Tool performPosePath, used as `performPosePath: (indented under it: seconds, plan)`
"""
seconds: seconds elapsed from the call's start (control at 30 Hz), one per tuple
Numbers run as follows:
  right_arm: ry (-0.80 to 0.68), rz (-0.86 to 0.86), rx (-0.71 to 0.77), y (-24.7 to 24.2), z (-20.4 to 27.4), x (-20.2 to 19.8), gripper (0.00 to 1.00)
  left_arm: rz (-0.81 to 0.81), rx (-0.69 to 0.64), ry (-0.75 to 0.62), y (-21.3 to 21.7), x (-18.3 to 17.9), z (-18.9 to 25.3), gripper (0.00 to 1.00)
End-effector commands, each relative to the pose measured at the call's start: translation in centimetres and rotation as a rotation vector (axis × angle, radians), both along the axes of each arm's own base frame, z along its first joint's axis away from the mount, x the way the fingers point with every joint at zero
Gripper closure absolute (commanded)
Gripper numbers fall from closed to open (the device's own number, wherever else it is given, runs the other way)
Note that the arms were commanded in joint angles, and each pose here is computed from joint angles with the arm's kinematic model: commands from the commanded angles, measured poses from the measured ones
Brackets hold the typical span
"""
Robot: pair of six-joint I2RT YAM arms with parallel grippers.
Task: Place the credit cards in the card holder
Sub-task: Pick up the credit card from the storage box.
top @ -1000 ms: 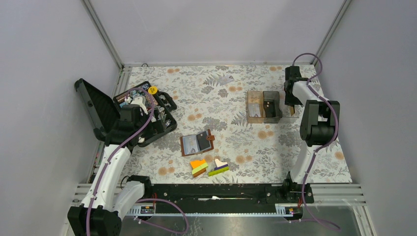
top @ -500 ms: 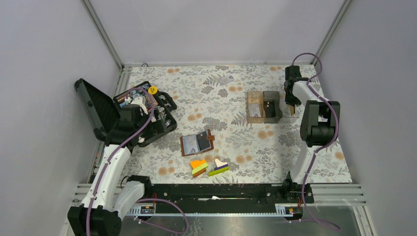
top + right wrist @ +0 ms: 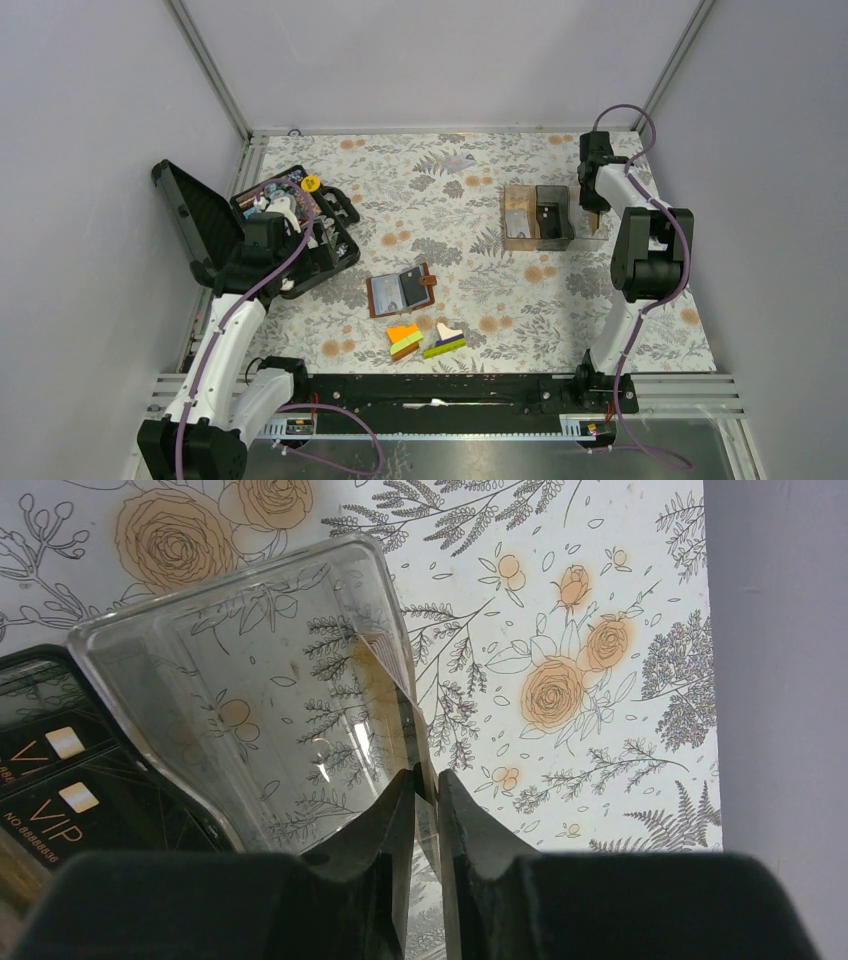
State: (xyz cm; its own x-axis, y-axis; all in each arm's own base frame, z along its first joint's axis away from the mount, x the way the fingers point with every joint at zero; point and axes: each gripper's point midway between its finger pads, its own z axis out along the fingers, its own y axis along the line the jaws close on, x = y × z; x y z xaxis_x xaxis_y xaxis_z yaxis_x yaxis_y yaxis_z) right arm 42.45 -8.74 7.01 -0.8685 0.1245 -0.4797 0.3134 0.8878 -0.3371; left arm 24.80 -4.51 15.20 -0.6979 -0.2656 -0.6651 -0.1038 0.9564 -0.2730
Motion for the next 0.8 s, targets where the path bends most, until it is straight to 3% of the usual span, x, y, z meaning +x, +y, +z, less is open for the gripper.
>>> performPosePath:
  seconds: [0.0,0.33,0.77]
  plan:
    - [-0.079,0.003,-0.017,0.2,3.6,0.8,0.81,-0.01,-0.01,-0.054,-0.2,0.9,0.9,0.01]
    - [-0.056,0.003,-0.027,0.1,3.1,0.5,0.84,-0.014,-0.014,-0.056,-0.2,0.8,1.0,0.01]
    - [-0.025,-0.012,-0.045,-0.2,2.5,-0.5,0.99,-0.022,-0.02,-0.044,-0.4,0.8,0.7,0.01]
